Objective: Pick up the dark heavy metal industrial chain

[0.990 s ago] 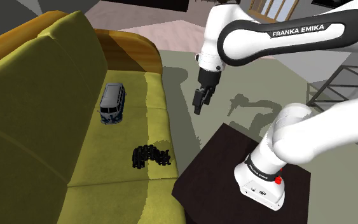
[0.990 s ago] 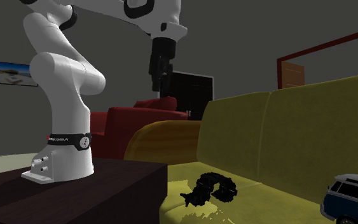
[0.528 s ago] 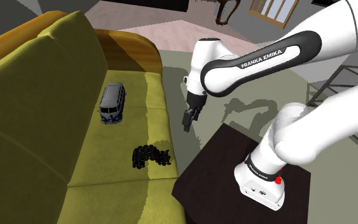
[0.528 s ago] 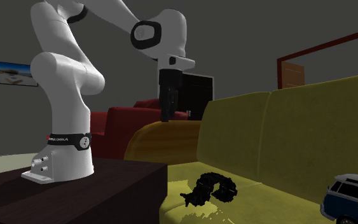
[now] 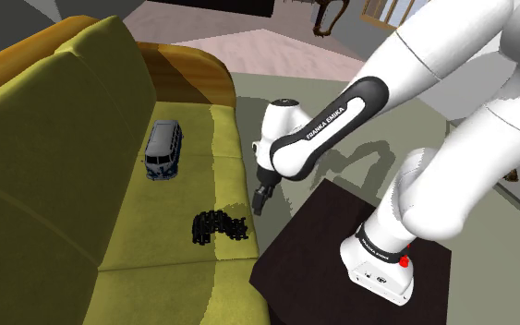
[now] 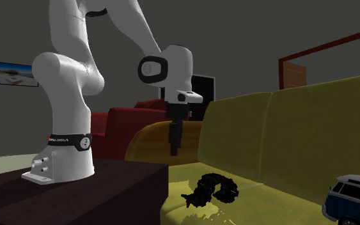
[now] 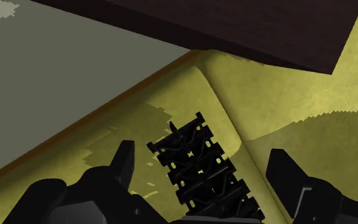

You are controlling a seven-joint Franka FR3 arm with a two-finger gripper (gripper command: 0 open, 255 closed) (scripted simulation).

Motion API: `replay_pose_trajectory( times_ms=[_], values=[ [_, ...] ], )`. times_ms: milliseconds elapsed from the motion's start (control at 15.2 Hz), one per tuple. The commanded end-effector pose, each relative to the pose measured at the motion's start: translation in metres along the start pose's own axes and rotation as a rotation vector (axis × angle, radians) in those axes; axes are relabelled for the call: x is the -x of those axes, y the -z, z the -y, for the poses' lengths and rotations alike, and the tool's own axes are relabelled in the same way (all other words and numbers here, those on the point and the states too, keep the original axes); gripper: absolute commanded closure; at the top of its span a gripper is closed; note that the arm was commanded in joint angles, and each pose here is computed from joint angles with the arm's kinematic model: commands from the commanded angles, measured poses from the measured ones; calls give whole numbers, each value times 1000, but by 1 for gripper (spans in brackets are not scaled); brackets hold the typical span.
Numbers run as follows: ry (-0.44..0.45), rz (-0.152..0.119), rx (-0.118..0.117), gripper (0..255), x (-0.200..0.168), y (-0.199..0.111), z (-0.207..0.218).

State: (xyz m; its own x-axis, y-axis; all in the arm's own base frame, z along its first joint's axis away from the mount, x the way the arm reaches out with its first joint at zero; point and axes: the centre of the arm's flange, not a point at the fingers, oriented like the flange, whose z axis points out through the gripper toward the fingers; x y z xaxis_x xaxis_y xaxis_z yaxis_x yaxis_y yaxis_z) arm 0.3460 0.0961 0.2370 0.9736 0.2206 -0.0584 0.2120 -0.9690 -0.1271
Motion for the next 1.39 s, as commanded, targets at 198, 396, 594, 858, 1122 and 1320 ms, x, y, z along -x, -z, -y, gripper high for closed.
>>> replay_pose_trajectory(
  times_ms=[198,396,594,858,1122,1320],
  values=[
    [43,-13,-2,0,-16,-63,2],
    [70,-19,-5,0,-26,-101,5],
    [84,-22,-6,0,-31,-127,7],
    [84,-22,-6,0,-33,-148,4],
    [84,-22,-6,0,-33,-161,2],
    [84,-22,-6,255,-34,-161,2]
  ],
)
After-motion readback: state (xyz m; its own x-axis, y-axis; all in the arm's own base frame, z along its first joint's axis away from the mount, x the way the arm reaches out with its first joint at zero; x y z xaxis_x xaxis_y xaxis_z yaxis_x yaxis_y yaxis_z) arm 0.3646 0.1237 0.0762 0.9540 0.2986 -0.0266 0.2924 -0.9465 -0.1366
